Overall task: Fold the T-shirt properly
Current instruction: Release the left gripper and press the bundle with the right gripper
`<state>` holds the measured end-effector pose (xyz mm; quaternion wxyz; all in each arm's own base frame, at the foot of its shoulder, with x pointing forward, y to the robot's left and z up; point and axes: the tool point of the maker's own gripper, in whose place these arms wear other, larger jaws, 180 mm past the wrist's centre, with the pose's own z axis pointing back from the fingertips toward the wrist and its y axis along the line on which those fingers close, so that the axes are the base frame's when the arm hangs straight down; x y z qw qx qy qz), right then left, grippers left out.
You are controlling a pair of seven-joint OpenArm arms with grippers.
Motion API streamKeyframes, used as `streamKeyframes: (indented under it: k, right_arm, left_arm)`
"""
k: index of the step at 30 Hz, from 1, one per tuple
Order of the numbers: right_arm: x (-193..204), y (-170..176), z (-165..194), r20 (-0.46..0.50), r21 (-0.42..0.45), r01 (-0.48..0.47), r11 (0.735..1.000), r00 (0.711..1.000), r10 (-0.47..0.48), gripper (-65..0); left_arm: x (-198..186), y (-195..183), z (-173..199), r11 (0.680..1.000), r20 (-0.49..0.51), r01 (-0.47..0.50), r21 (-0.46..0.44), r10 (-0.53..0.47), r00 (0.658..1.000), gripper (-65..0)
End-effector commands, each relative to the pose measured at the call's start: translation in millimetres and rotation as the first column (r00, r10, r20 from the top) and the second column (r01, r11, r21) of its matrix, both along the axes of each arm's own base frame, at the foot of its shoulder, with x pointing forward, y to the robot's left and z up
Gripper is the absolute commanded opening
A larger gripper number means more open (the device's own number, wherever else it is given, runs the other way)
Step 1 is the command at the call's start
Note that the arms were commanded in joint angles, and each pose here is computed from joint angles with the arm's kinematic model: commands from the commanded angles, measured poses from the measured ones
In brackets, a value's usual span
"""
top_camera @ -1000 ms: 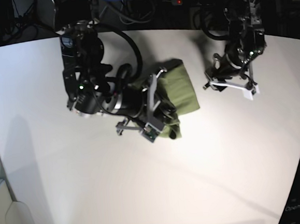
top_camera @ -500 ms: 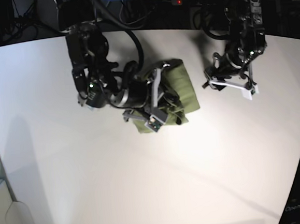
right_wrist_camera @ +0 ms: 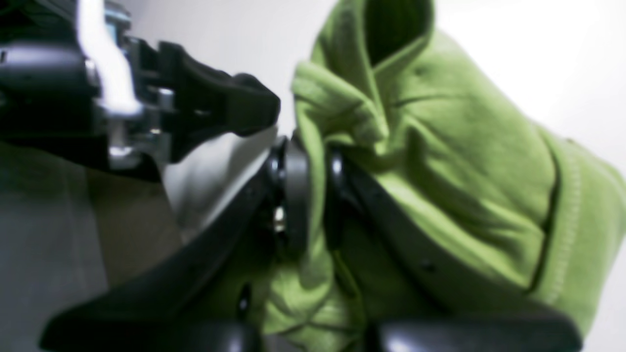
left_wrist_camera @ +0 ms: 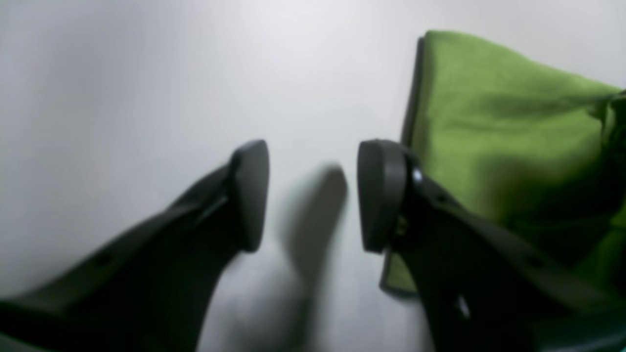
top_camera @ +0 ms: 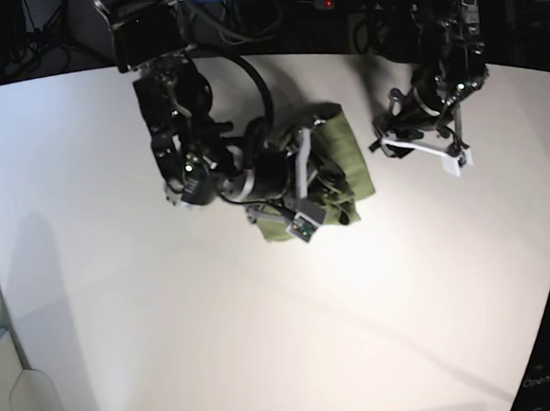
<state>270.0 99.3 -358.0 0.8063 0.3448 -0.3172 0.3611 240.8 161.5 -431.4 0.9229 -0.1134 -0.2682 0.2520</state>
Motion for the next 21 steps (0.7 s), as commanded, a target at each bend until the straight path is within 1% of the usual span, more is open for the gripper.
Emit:
streamKeyframes:
  k: [1, 5, 6, 7, 8, 10, 13, 15, 16, 17, 18, 21]
  right_arm:
    - [6.7, 8.8, 16.3, 0.036, 0.056, -0.007, 0.998, 0.999, 0.005, -63.4]
    - [6.5, 13.9, 16.0, 0.025, 0.064, -0.009, 0.998, 1.0, 0.007, -63.3]
    - [8.5, 13.7, 15.6, 0.025, 0.059, -0.011, 0.998, 1.0, 0.01, -62.4]
    - [9.4, 13.7, 13.9, 0.02, 0.055, -0.013, 0.998, 1.0, 0.012, -60.2]
    - [9.3, 13.8, 11.1, 0.011, 0.052, -0.014, 0.999, 1.0, 0.013, -56.0]
    - [8.1, 14.4, 8.6, 0.001, 0.05, -0.015, 0.999, 1.0, 0.015, -43.1]
    - [7.9, 14.8, 8.6, 0.002, 0.05, -0.016, 0.999, 1.0, 0.016, -19.0]
    - [5.1, 16.5, 7.5, -0.003, 0.042, -0.029, 0.999, 1.0, 0.029, -6.7]
    - [1.9, 19.6, 8.0, 0.0, 0.036, -0.047, 0.998, 0.999, 0.047, -3.0]
    - [0.0, 22.7, 9.7, 0.006, 0.037, -0.058, 0.998, 0.998, 0.058, -2.0]
    - [-2.5, 25.3, 10.0, 0.007, 0.034, -0.071, 0.997, 0.997, 0.071, -2.6]
    - [-2.3, 29.7, 24.0, 0.056, 0.041, -0.089, 0.995, 0.995, 0.087, -4.5]
  left_arm:
    - [-1.8, 1.0, 1.6, 1.0, -0.005, 0.002, -0.001, -0.002, 1.0, -35.7]
    - [-1.8, 1.0, 1.6, 1.0, -0.005, 0.002, -0.001, -0.002, 1.0, -35.7]
    - [-1.8, 1.0, 1.6, 1.0, -0.005, 0.002, -0.001, -0.002, 1.0, -35.7]
    - [-2.4, 0.8, 1.2, 1.0, -0.007, 0.002, -0.002, -0.002, 1.0, -35.7]
    - [-2.4, 0.8, 1.2, 1.0, -0.007, 0.002, -0.002, -0.002, 1.0, -35.7]
    - [-2.4, 0.8, 1.2, 1.0, -0.007, 0.002, -0.002, -0.002, 1.0, -35.7]
    - [-7.4, 0.7, -1.2, 1.0, -0.017, 0.002, -0.002, -0.002, 1.0, -35.7]
    - [-7.4, 0.5, -1.1, 1.0, -0.017, 0.003, -0.003, -0.004, 1.0, -35.7]
    - [-8.0, 0.7, -1.5, 1.0, -0.018, 0.004, -0.001, -0.004, 1.0, -35.7]
    - [-11.3, 1.3, -3.2, 1.0, -0.026, 0.004, 0.0, -0.004, 1.0, -35.7]
    - [-15.3, 3.9, -5.0, 1.0, -0.035, 0.006, 0.008, -0.006, 0.999, -35.7]
    - [-23.9, 10.9, -4.9, 0.999, -0.046, 0.017, 0.028, -0.016, 0.999, -35.7]
